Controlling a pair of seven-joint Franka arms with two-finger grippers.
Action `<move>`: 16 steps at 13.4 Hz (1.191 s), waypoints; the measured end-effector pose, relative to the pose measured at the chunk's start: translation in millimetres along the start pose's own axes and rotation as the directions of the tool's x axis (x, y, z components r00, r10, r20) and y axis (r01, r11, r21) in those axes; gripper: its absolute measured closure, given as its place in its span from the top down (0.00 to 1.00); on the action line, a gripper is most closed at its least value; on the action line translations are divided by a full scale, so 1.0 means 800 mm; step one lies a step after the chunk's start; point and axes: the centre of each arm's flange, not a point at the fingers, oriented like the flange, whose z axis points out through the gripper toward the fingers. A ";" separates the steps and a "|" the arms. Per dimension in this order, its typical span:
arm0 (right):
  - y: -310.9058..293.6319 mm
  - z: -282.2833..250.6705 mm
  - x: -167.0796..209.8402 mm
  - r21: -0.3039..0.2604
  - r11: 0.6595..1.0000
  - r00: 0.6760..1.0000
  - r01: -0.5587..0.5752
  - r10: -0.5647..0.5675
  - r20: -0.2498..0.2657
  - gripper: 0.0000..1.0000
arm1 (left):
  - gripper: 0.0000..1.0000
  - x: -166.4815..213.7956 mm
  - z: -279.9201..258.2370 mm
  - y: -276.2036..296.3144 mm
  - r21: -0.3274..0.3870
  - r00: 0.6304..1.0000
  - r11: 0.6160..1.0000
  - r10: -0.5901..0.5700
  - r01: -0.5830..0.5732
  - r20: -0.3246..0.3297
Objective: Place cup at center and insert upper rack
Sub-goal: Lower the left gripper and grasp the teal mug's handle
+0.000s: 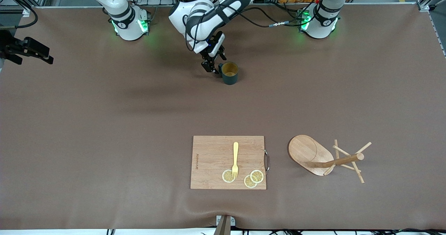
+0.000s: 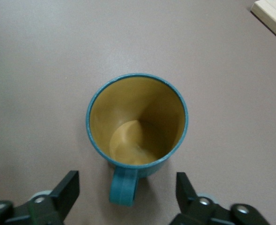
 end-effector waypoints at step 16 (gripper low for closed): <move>0.000 -0.007 -0.003 0.001 1.000 1.000 0.000 0.000 -0.012 1.00 | 0.69 -0.026 0.006 -0.016 -0.051 0.999 0.999 0.015 -0.017 -0.032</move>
